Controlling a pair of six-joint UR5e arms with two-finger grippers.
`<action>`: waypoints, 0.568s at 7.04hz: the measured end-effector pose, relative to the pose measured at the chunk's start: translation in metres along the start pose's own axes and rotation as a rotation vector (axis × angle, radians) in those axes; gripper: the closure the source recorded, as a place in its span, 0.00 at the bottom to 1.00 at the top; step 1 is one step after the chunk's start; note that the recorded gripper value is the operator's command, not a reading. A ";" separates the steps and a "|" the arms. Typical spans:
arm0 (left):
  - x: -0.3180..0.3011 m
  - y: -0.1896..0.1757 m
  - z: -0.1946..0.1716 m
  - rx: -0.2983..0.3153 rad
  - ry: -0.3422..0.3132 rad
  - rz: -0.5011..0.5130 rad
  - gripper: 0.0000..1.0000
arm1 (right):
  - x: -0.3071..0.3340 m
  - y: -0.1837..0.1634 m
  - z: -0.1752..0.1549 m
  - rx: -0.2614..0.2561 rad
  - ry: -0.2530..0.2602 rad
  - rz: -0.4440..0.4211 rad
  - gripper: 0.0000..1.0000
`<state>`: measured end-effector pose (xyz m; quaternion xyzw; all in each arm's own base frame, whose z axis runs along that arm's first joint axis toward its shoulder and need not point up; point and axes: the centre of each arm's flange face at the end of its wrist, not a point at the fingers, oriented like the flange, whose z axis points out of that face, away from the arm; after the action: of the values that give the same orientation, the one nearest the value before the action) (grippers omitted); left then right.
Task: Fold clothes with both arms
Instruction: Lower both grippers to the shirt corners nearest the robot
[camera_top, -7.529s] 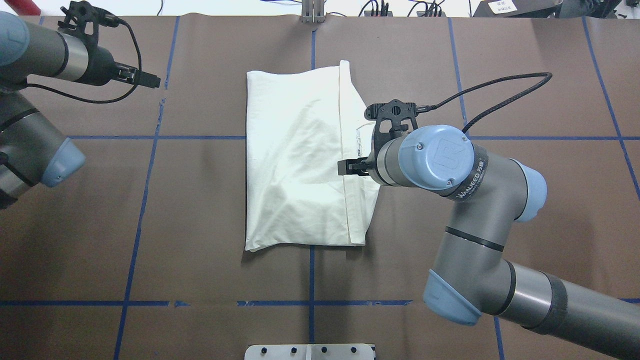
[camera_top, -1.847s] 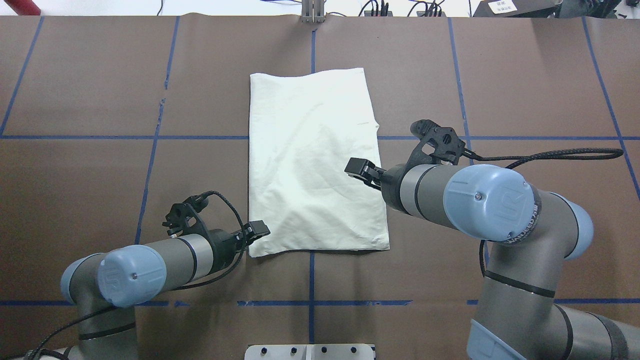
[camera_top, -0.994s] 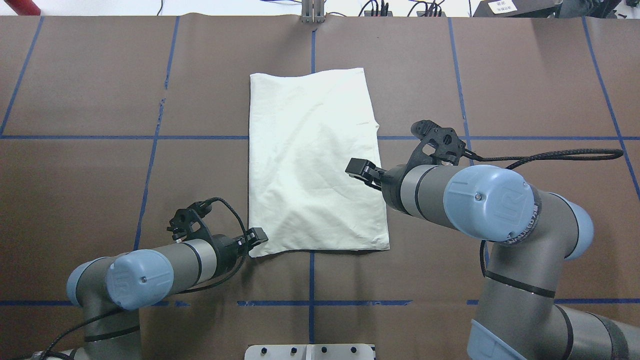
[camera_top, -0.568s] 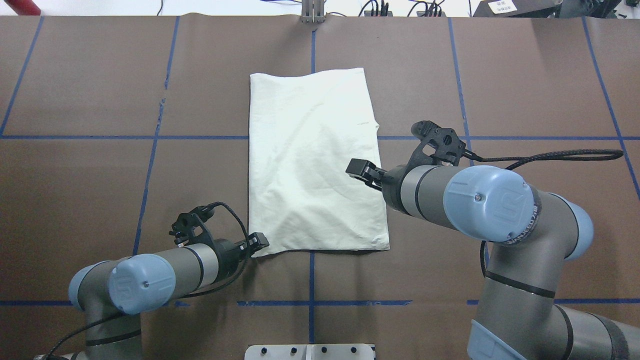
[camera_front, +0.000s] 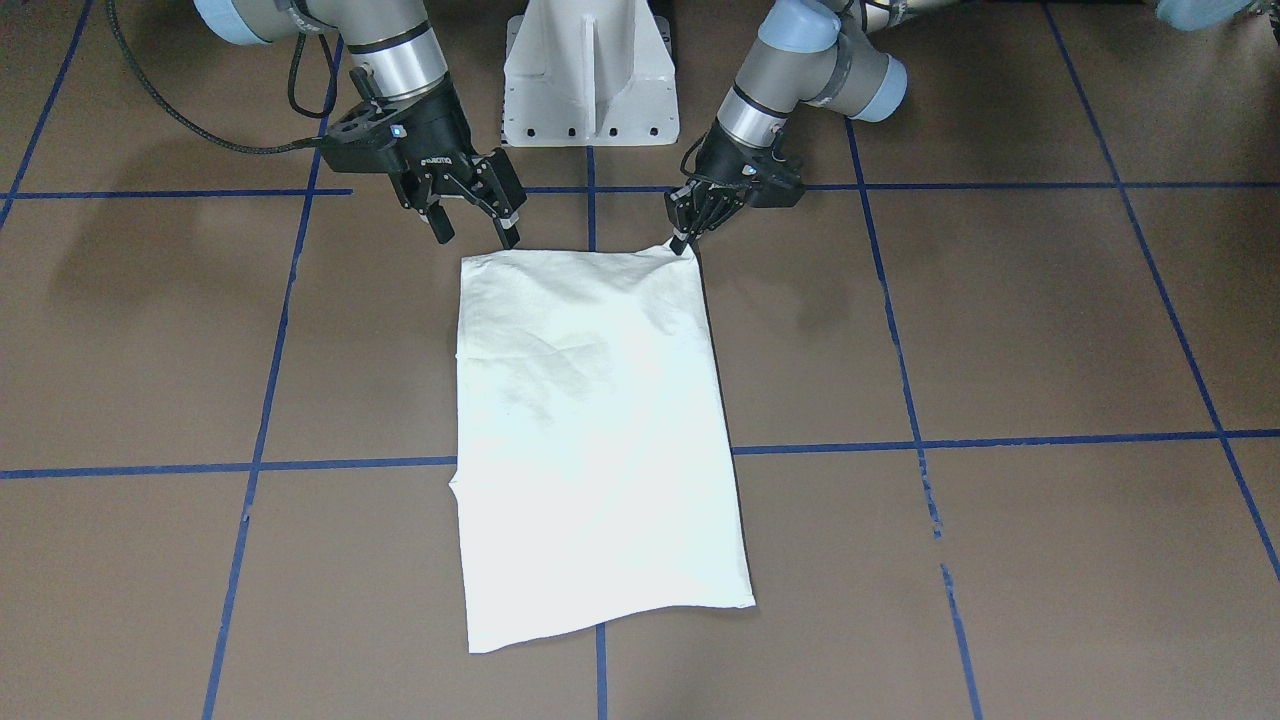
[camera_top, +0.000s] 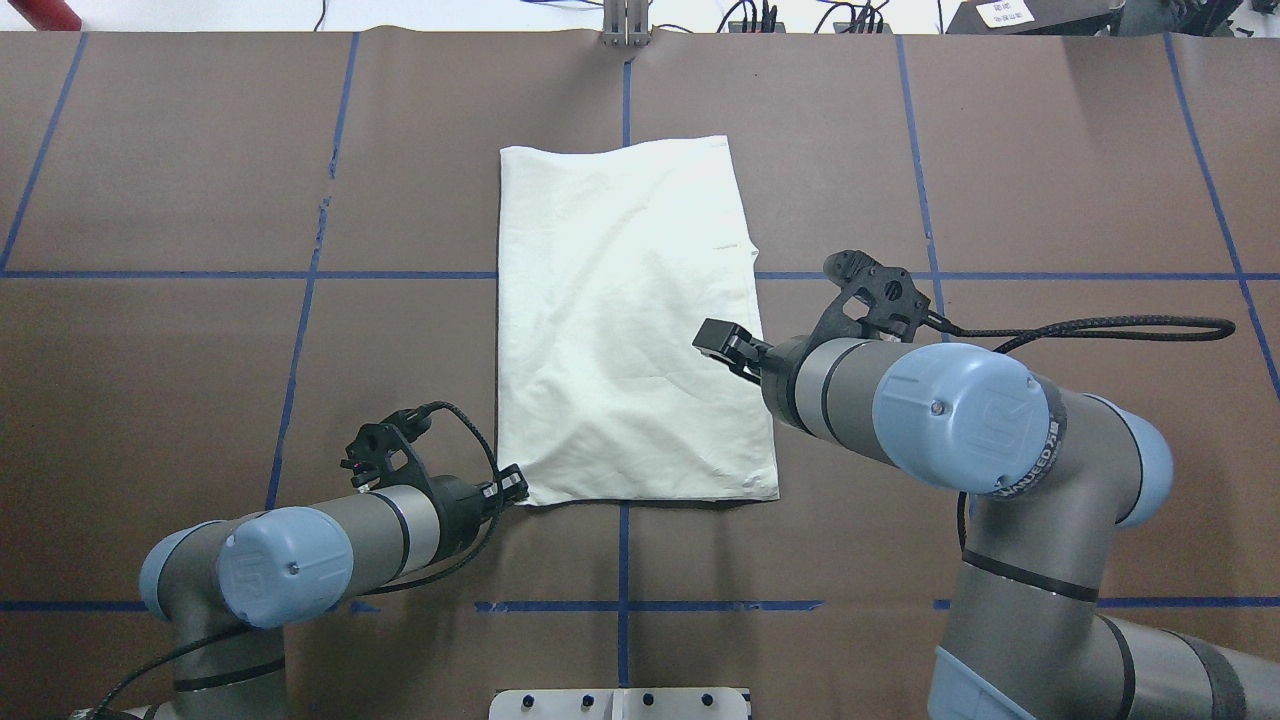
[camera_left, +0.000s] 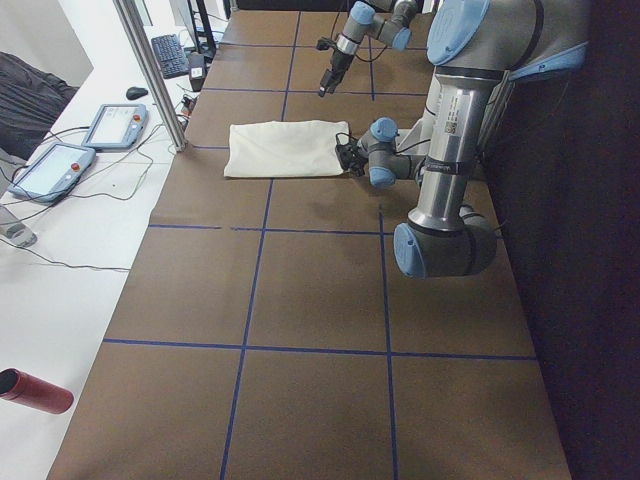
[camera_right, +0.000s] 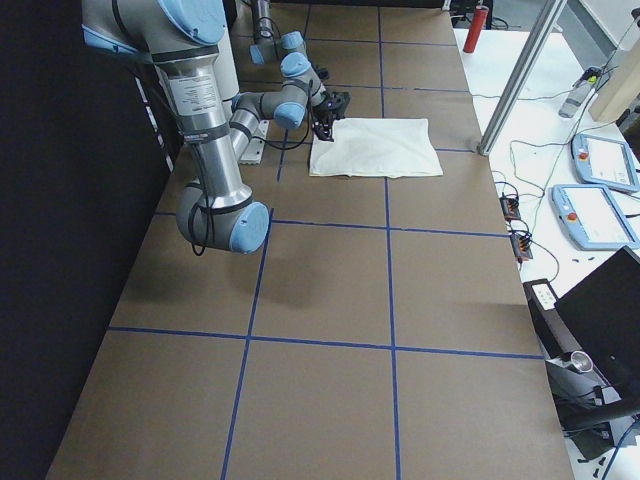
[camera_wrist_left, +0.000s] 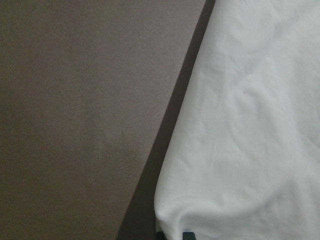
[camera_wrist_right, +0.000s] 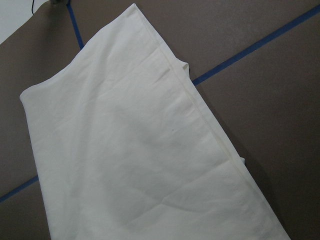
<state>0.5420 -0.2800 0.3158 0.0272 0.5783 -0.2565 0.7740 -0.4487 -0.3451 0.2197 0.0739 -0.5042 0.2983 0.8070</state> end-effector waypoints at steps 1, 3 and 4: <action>0.002 -0.002 -0.002 0.003 0.005 -0.001 1.00 | 0.006 0.014 0.007 -0.005 0.041 0.047 0.12; 0.005 -0.006 -0.004 0.013 0.013 -0.003 1.00 | 0.024 0.056 0.028 -0.006 0.152 0.157 0.22; 0.006 -0.007 -0.005 0.018 0.018 -0.003 1.00 | 0.033 0.076 0.041 0.004 0.185 0.212 0.23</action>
<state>0.5356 -0.2866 0.3102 0.0354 0.5828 -0.2625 0.7682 -0.5120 -0.2873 0.2542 -0.0059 -0.4318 0.3885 0.8140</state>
